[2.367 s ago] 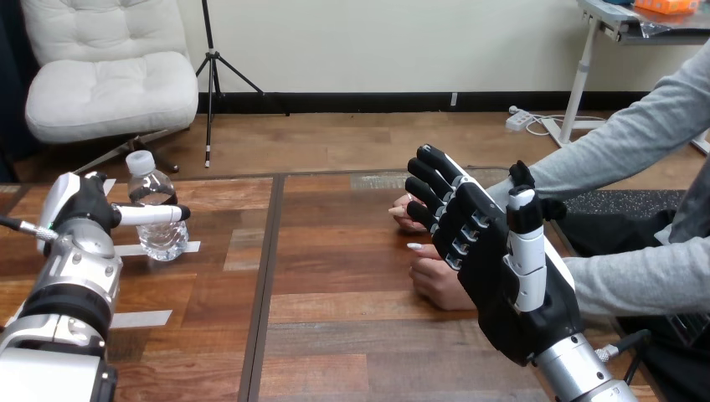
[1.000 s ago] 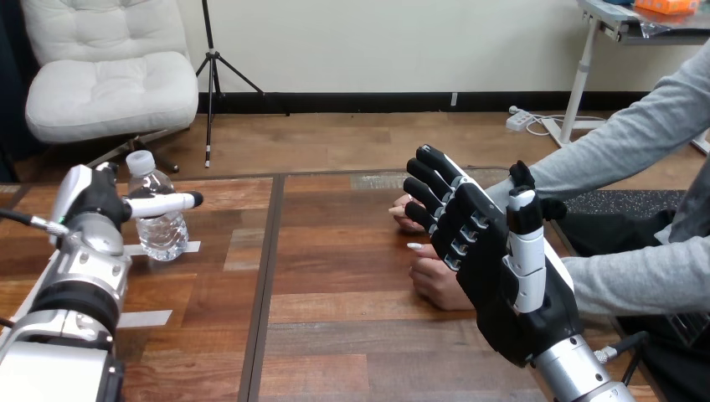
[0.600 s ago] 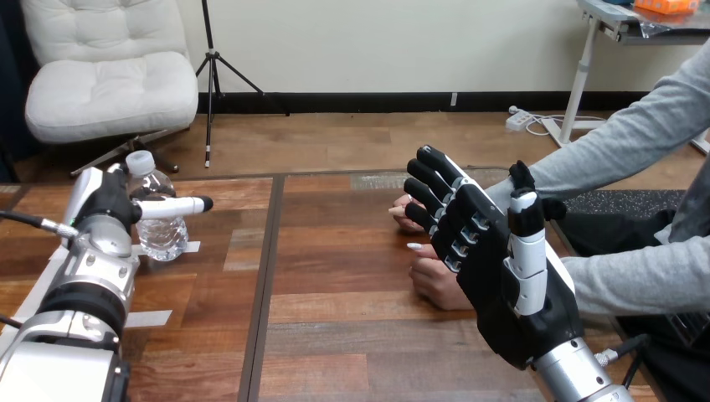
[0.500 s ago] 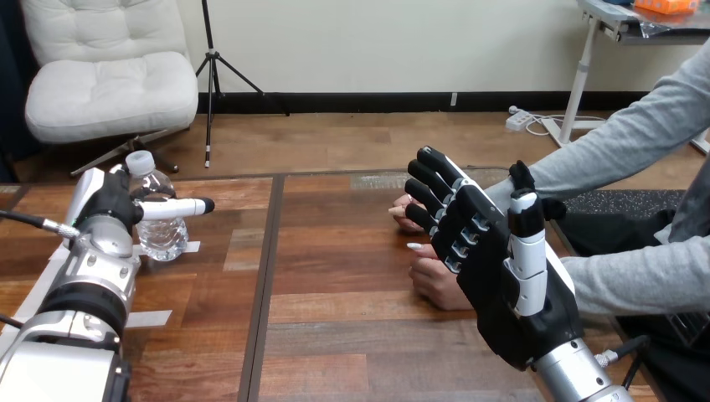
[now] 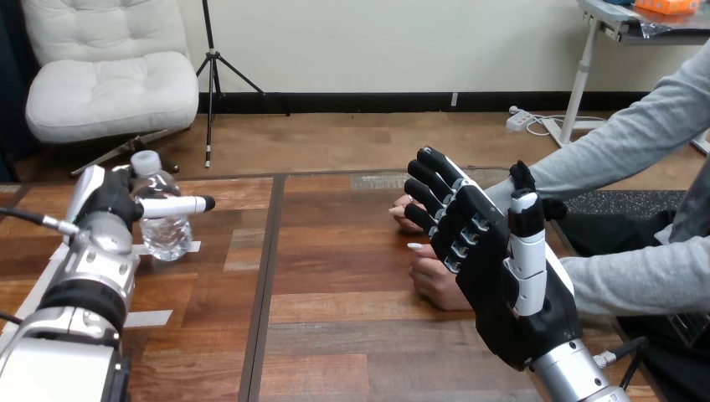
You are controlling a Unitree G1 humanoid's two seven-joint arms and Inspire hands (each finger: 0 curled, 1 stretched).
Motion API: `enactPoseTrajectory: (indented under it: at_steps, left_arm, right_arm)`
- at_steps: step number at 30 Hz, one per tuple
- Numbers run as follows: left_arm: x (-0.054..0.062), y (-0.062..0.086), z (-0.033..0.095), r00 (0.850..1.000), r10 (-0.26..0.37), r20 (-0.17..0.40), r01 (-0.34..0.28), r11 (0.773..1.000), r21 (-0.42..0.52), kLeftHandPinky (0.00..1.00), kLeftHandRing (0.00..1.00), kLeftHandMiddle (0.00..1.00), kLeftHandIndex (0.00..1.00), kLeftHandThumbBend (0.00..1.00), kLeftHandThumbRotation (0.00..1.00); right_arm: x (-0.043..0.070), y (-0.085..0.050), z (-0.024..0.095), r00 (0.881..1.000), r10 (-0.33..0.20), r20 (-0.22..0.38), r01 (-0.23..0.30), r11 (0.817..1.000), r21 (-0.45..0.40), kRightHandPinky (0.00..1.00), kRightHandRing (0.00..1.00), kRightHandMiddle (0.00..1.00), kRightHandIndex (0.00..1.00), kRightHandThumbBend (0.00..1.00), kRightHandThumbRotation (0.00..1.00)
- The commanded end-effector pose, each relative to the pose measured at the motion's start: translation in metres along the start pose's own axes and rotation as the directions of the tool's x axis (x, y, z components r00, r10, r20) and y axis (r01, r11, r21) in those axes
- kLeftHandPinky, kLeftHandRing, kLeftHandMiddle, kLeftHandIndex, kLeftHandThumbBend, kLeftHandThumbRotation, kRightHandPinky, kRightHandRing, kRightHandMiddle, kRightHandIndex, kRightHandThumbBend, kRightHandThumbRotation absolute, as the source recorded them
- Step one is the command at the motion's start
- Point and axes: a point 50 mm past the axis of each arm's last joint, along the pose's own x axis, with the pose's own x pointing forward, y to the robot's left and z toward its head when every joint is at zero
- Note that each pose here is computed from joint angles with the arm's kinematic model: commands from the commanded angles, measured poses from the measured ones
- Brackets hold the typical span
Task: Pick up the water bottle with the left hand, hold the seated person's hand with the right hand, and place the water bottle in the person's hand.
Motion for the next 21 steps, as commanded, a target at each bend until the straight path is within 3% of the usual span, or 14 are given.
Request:
enactPoseTrajectory:
  at_steps: [1, 13, 21]
  left_arm:
    - [-0.0009, 0.012, 0.0437, 0.994, 0.023, 0.104, -0.02, 0.999, -0.035, 0.8, 0.88, 0.91, 0.89, 0.97, 0.25]
    - [-0.0014, 0.0093, 0.0457, 0.995, 0.023, 0.098, -0.021, 0.999, -0.025, 0.8, 0.83, 0.83, 0.82, 0.94, 0.16]
    - [-0.0017, 0.0079, 0.0456, 0.995, 0.051, 0.082, -0.049, 0.999, -0.017, 0.71, 0.78, 0.8, 0.8, 0.93, 0.07]
  right_arm:
    - [0.0092, 0.0054, 0.0185, 0.995, 0.036, 0.09, -0.033, 0.999, -0.031, 0.98, 0.98, 0.96, 0.94, 0.89, 1.0]
    - [0.0086, 0.0057, 0.0185, 0.995, 0.039, 0.095, -0.036, 0.999, -0.033, 0.98, 0.98, 0.96, 0.94, 0.88, 1.0]
    - [0.0083, 0.0058, 0.0189, 0.994, 0.036, 0.1, -0.033, 0.999, -0.034, 0.97, 0.97, 0.96, 0.94, 0.88, 1.0]
